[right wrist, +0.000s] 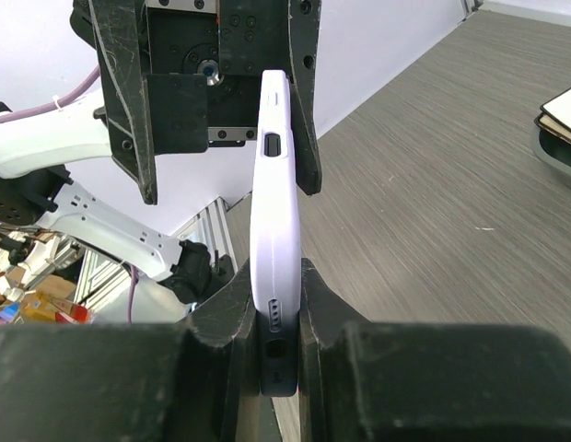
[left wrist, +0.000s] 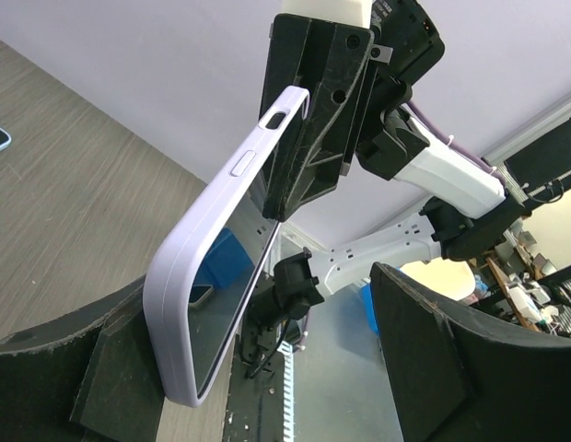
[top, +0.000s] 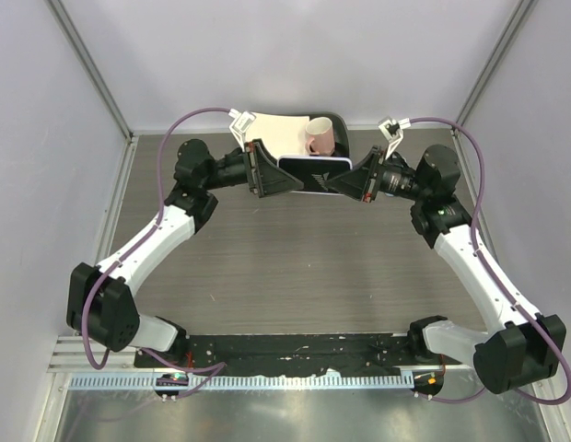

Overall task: Take the phone out of the phone case
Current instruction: Pick up the phone at the center of the board.

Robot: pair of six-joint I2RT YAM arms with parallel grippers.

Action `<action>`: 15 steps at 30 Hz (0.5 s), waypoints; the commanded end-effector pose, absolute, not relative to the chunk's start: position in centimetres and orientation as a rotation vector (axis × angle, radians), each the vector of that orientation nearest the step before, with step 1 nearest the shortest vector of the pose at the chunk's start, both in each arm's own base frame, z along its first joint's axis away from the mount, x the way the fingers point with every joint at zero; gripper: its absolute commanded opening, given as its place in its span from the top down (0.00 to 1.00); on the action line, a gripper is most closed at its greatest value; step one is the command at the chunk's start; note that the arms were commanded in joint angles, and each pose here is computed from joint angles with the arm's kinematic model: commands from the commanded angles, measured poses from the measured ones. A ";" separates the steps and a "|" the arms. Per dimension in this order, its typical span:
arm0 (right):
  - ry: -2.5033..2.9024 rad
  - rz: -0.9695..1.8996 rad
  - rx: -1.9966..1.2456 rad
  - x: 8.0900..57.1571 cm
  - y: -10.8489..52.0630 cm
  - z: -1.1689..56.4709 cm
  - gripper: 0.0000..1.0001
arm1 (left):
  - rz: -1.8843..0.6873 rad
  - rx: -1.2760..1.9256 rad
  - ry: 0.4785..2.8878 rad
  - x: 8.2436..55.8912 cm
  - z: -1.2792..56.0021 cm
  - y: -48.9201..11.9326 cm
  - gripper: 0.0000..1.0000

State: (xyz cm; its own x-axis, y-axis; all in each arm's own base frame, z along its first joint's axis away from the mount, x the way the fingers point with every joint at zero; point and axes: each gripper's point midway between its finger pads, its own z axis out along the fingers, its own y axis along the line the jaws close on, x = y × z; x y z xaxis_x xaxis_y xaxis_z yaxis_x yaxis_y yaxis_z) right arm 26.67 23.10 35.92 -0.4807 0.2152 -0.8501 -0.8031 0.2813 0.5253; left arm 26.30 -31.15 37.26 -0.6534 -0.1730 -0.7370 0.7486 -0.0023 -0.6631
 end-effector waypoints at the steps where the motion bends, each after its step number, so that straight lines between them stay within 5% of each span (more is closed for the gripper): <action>1: 1.509 1.334 -0.579 27.1 23.2 38.3 0.99 | -1.738 0.658 1.550 25.5 38.4 -31.5 0.18; 15: 1.533 1.327 -0.565 27.7 23.3 37.7 0.99 | -1.725 0.679 1.573 25.4 37.6 -31.9 0.27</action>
